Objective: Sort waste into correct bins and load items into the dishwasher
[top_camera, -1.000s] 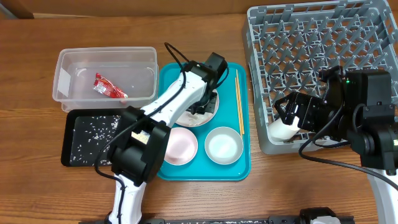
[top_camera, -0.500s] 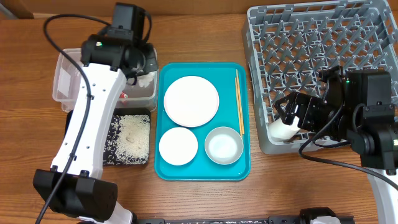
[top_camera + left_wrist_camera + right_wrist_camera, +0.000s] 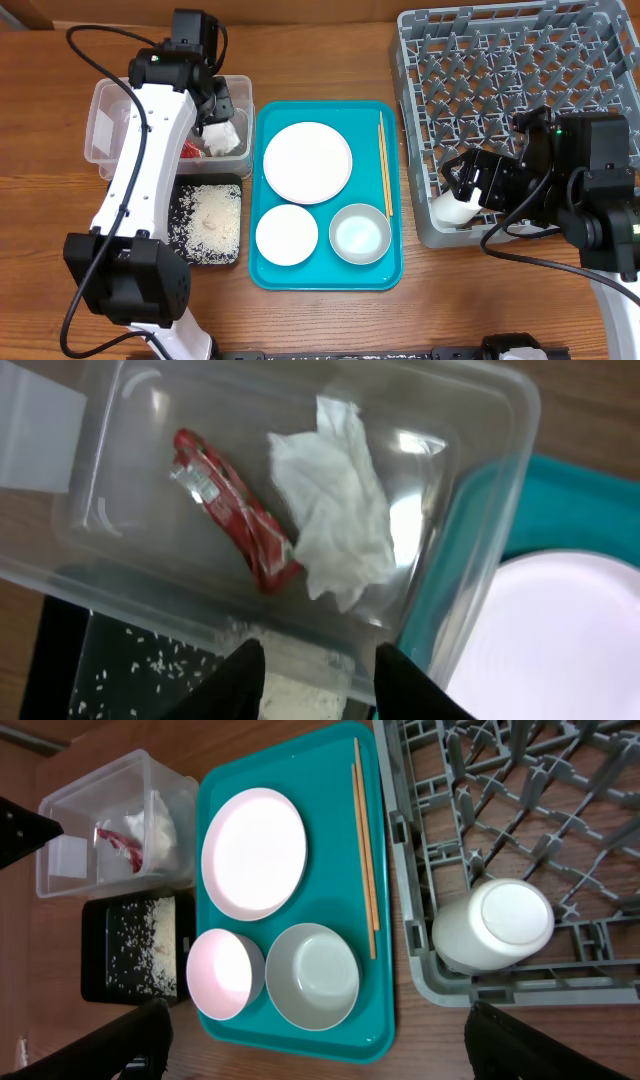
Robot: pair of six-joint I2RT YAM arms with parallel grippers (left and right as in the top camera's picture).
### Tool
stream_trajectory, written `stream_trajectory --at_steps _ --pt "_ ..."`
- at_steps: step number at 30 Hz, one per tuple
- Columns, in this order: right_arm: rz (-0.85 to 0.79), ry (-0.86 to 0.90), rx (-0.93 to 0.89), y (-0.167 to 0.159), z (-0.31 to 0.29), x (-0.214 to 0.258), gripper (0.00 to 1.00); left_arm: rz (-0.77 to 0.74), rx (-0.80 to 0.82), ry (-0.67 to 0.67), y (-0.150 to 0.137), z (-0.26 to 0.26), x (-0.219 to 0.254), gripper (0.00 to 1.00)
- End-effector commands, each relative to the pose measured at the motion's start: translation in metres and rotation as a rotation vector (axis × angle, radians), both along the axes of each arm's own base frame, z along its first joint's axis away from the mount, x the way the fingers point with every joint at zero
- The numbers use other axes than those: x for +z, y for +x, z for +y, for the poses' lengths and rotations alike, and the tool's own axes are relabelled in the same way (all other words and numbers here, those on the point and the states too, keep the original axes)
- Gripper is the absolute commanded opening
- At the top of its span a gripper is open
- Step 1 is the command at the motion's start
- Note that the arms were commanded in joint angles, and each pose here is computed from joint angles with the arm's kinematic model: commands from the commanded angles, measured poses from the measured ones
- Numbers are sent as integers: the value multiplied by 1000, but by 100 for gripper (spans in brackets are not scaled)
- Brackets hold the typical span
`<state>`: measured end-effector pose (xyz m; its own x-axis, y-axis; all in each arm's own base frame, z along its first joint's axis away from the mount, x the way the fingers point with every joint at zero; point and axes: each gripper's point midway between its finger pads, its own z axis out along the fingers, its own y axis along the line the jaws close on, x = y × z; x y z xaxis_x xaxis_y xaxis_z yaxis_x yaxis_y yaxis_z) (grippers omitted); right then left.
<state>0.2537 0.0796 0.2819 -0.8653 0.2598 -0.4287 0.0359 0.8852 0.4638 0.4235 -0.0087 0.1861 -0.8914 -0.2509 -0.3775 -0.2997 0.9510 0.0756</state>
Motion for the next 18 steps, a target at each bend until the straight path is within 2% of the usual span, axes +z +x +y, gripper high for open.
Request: stream_trajectory --at_steps 1,4,8,10,11,13,14,18 --pt "-38 -12 4 2 -2 8 94 -117 -77 -71 -7 -22 53 43" --pt "-39 -12 4 2 -2 9 94 -179 -104 -101 -28 -30 87 53" --pt "-84 -26 13 9 -3 14 91 -225 -169 -104 -65 -39 122 54" --pt "-112 -24 12 15 -2 18 91 -245 -221 -84 -86 -43 137 57" --pt "-124 -23 12 17 -2 20 91 -253 -236 -70 -95 -43 143 61" --pt "-137 -21 12 19 -2 22 91 -266 -251 -40 -113 -42 153 83" --pt "-139 -21 12 20 -2 22 92 -269 -256 -30 -122 -41 157 98" --pt "-137 -21 12 19 -2 22 93 -256 -268 -24 -148 -37 162 100"
